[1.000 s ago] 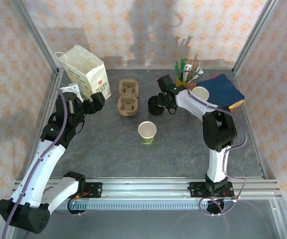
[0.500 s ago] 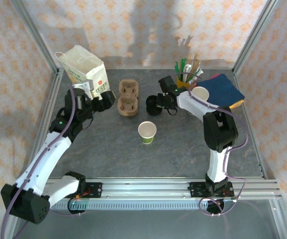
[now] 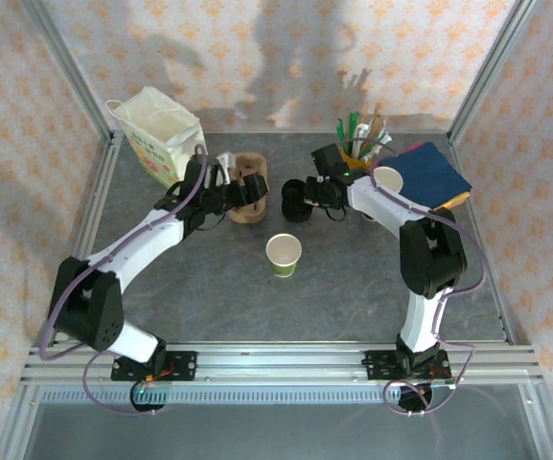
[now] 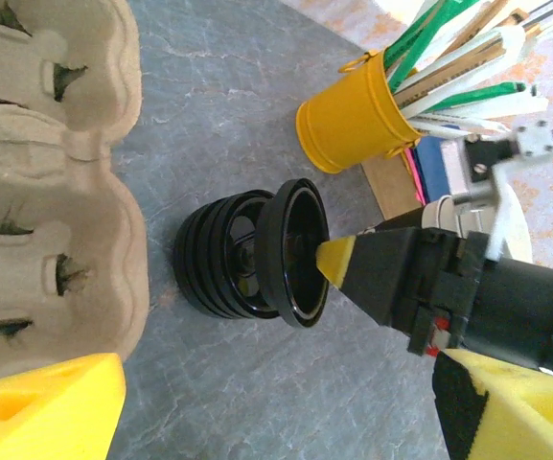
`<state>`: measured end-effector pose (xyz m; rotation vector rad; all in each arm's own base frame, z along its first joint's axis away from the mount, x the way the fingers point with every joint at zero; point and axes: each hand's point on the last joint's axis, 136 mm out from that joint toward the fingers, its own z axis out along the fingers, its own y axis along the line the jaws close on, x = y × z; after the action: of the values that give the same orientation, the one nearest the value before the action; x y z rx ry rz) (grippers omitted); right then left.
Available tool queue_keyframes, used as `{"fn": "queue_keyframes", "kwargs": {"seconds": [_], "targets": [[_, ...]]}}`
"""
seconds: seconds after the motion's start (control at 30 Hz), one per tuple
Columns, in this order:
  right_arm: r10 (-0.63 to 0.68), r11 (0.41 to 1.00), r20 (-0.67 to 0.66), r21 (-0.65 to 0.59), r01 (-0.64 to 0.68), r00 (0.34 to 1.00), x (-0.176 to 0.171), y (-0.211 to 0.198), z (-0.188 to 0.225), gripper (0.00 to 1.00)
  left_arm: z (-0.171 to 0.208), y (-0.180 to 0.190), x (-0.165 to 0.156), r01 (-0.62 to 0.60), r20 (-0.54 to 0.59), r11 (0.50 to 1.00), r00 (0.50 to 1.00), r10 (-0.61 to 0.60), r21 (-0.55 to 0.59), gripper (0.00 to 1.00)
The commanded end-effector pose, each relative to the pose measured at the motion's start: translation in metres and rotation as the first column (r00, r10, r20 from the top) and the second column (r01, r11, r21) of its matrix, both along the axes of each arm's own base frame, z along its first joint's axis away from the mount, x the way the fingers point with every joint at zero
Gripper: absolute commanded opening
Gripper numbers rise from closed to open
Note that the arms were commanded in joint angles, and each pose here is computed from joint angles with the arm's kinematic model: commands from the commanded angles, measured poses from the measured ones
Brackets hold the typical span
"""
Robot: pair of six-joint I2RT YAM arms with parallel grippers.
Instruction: Pack the takeout coffee
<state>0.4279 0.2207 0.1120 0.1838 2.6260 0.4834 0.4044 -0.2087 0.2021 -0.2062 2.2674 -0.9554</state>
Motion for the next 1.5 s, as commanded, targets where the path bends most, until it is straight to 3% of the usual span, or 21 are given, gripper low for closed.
{"fn": "queue_keyframes", "kwargs": {"seconds": [0.0, 0.33, 0.5, 0.7, 0.87, 1.07, 1.17, 1.3, 1.47], "targets": [[-0.010, 0.999, 0.032, 0.038, 0.009, 0.999, -0.001, 0.000, 0.019, 0.07, 0.018, -0.022, 0.017, 0.044, 0.021, 0.997, 0.999, -0.042, -0.070, 0.85], [-0.005, 0.997, 0.060, 0.080, 0.000, 0.998, -0.007, 0.002, 0.041, 0.07, -0.023, -0.051, 0.044, 0.081, -0.105, 0.993, 0.990, -0.091, -0.091, 0.79], [-0.004, 0.995, 0.073, 0.098, -0.004, 0.997, -0.008, 0.003, 0.050, 0.07, -0.028, -0.072, 0.046, 0.137, -0.110, 0.981, 0.982, -0.153, -0.141, 0.75], [0.005, 0.993, 0.075, 0.114, -0.014, 0.997, -0.009, 0.006, 0.055, 0.07, -0.019, -0.086, 0.047, 0.185, -0.075, 0.960, 0.976, -0.204, -0.211, 0.58], [0.009, 0.992, 0.085, 0.124, -0.019, 0.996, -0.011, 0.007, 0.060, 0.07, -0.016, -0.087, 0.048, 0.188, -0.051, 0.957, 0.978, -0.204, -0.222, 0.38], [0.021, 0.991, 0.107, 0.127, -0.035, 0.994, -0.015, 0.005, 0.068, 0.08, -0.007, -0.083, 0.047, 0.177, -0.022, 0.959, 0.982, -0.186, -0.222, 0.23], [0.024, 0.992, 0.148, 0.121, -0.042, 0.989, -0.018, 0.001, 0.079, 0.11, 0.002, -0.079, 0.043, 0.174, -0.002, 0.962, 0.984, -0.179, -0.210, 0.18], [0.021, 0.992, 0.243, 0.118, -0.052, 0.970, -0.025, -0.008, 0.111, 0.25, 0.020, -0.070, 0.030, 0.169, 0.039, 0.963, 0.986, -0.165, -0.209, 0.16], [0.067, 0.988, 0.453, 0.095, -0.123, 0.889, -0.041, -0.019, 0.166, 0.42, 0.046, -0.058, 0.007, 0.176, 0.075, 0.960, 0.984, -0.163, -0.217, 0.15]]}}
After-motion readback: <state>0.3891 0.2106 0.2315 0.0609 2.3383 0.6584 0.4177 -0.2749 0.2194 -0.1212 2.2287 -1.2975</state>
